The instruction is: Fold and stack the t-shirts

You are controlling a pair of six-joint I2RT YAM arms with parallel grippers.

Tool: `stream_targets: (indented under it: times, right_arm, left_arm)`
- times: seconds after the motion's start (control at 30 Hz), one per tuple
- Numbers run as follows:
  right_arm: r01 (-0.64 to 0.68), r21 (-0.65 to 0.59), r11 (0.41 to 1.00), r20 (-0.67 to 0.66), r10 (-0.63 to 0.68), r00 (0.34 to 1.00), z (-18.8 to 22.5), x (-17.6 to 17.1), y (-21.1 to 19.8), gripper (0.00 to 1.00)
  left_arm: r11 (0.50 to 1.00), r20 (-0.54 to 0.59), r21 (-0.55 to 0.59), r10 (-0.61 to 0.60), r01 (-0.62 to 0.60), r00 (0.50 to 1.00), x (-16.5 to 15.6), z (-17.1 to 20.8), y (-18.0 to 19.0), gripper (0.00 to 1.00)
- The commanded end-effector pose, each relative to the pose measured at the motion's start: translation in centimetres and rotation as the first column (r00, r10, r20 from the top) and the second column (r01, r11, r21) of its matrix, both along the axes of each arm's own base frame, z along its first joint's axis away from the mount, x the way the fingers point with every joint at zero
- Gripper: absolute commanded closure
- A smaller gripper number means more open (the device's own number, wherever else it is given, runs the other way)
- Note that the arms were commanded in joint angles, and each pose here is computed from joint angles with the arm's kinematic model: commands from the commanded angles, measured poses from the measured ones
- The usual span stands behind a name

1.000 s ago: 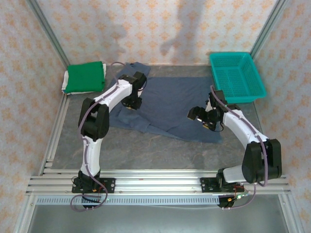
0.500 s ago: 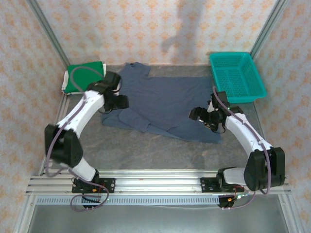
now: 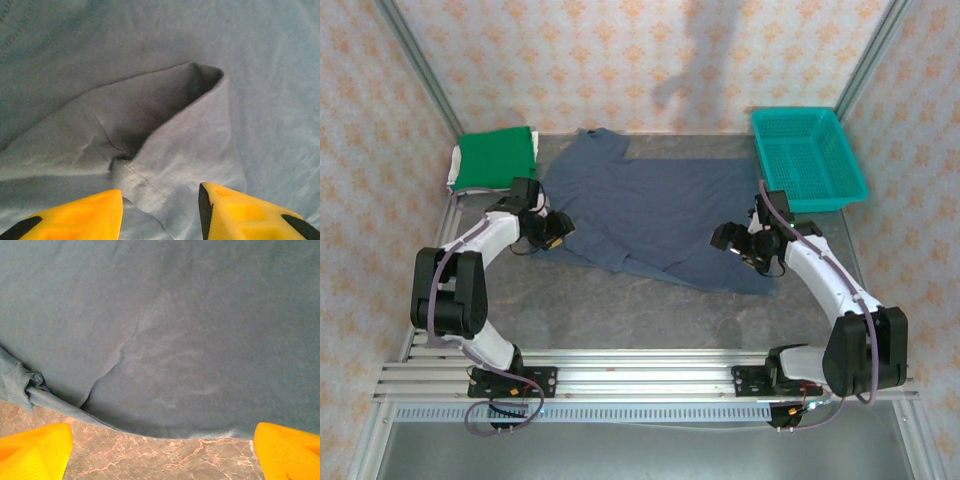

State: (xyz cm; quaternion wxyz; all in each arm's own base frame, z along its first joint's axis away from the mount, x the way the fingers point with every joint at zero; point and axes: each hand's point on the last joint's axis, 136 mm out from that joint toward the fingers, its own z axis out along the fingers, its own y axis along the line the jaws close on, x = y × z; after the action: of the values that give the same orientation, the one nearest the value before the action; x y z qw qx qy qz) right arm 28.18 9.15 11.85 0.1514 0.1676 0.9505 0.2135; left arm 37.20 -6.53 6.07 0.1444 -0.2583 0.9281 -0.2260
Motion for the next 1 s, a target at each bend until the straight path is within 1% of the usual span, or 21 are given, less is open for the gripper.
stream_targets:
  times: [0.0, 0.13, 0.23, 0.47, 0.63, 0.7, 0.87, 0.97]
  right_arm:
    - [0.013, -0.013, 1.0, 0.012, -0.013, 1.0, 0.5, -0.8, -0.8, 0.07]
    - [0.028, -0.012, 1.0, 0.012, -0.028, 1.0, 0.6, -1.1, -1.3, 0.06]
    - [0.039, -0.006, 0.999, 0.017, -0.039, 0.999, 0.7, -1.1, -1.5, 0.06]
    - [0.066, -0.02, 0.998, 0.006, -0.066, 0.998, 0.7, -1.1, -2.4, 0.06]
    - [0.152, -0.052, 0.987, -0.028, -0.154, 0.988, 0.1, -1.4, -4.5, 0.07]
    - [0.185, -0.066, 0.981, -0.018, -0.187, 0.982, 0.4, -1.8, -5.4, 0.07]
    - [0.25, -0.078, 0.965, -0.054, -0.255, 0.965, -0.5, -2.7, -6.9, 0.07]
    - [0.279, -0.099, 0.955, -0.055, -0.285, 0.957, -0.5, -3.0, -7.8, 0.07]
  left_arm:
    - [1.0, 0.015, 0.026, 0.002, -0.002, 1.0, 1.0, 0.3, 0.4, 0.56]
    - [0.999, -0.001, 0.045, 0.002, -0.002, 1.0, 0.9, -0.5, 0.7, 0.56]
    - [0.999, 0.004, 0.033, 0.009, -0.009, 1.0, 1.3, -1.3, 0.5, 0.55]
    - [0.999, -0.029, 0.039, 0.006, -0.005, 1.0, 1.4, -2.8, 0.6, 0.59]
    - [1.0, 0.004, 0.007, 0.004, -0.004, 1.0, 1.7, -1.7, 0.0, 0.65]
    - [1.0, 0.01, 0.002, -0.01, 0.01, 1.0, 1.5, -1.0, -0.3, 0.67]
    - [0.999, -0.016, 0.004, -0.039, 0.039, 0.999, 0.4, -1.3, -0.6, 0.77]
    - [0.999, -0.013, 0.002, -0.041, 0.041, 0.999, 0.4, -1.3, -0.6, 0.84]
